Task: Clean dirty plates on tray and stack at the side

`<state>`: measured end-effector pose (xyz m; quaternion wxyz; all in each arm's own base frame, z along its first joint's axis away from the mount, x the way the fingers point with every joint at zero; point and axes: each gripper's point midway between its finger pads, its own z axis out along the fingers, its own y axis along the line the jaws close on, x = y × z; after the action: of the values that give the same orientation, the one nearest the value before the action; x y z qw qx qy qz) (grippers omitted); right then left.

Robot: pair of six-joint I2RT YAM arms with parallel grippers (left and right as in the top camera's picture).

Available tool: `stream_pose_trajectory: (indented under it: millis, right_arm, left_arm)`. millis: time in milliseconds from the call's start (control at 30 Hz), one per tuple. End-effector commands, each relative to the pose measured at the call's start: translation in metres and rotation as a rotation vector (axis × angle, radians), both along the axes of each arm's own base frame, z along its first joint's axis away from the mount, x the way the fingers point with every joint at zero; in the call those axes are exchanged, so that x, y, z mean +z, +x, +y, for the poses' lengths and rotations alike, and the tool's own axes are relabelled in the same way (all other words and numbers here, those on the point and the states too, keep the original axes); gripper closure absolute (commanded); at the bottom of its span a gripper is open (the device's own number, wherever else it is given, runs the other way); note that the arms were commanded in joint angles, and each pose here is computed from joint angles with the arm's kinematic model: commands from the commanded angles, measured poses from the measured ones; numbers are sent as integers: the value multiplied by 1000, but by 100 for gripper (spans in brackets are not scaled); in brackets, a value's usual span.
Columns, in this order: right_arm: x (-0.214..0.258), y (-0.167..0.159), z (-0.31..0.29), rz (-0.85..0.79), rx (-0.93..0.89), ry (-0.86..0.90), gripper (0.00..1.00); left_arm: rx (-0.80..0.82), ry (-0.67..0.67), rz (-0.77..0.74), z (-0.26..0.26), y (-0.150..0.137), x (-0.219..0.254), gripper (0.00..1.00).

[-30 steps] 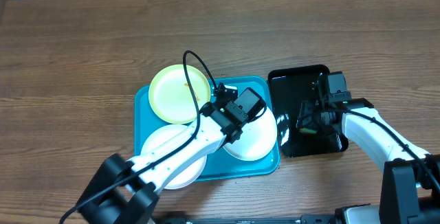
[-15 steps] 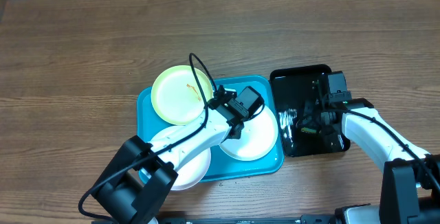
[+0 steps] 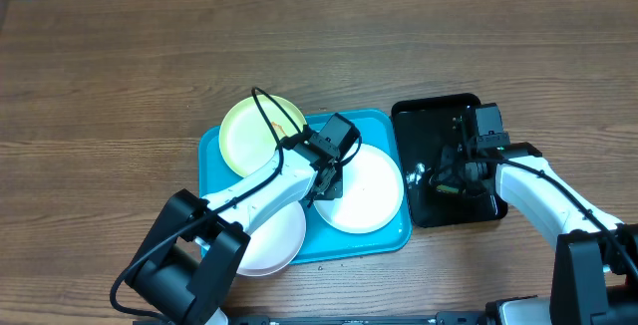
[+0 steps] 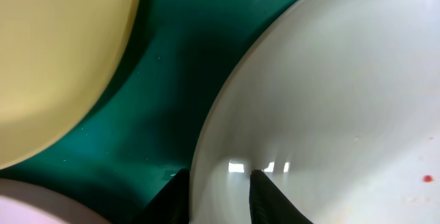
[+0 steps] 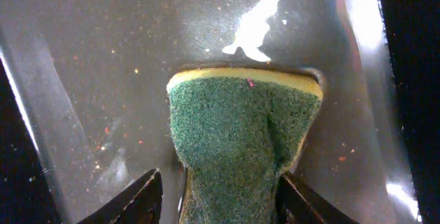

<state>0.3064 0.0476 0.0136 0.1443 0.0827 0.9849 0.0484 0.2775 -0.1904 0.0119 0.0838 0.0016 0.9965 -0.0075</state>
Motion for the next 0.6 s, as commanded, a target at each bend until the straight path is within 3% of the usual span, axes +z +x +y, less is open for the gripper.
stream_pose_trajectory:
  millis: [0,67,133,167,200,233,267,333,400,567]
  right_arm:
    - [-3,-3,3,10,2,21,39]
    - [-5,-4,4,10,4,26,38]
    - [-6,-5,3,6,4,26,43]
    - [-7,-5,3,4,4,26,66]
    - [-7,-4,4,2,4,27,96]
    - [-7,-5,3,3,4,26,96]
    - [-7,-4,4,2,4,27,93]
    - [-6,-2,4,-5,4,27,51]
    - [-2,2,4,-19,4,30,31]
    - [16,20,7,-61,5,34,12]
  left_arm:
    - [34,-5,49,10,-10,-18,71]
    - [39,-24,55,10,-11,-21,74]
    - [40,-34,57,9,-11,-22,83]
    - [39,-35,57,9,-11,-22,86]
    - [39,-35,55,9,-10,-22,89]
    - [40,-35,55,9,-10,-22,89]
    - [42,-33,52,9,-10,-22,89]
    - [46,-31,49,11,-8,-22,89]
    - [54,-34,45,12,-6,-22,88]
    - [66,-38,40,16,-2,-22,79]
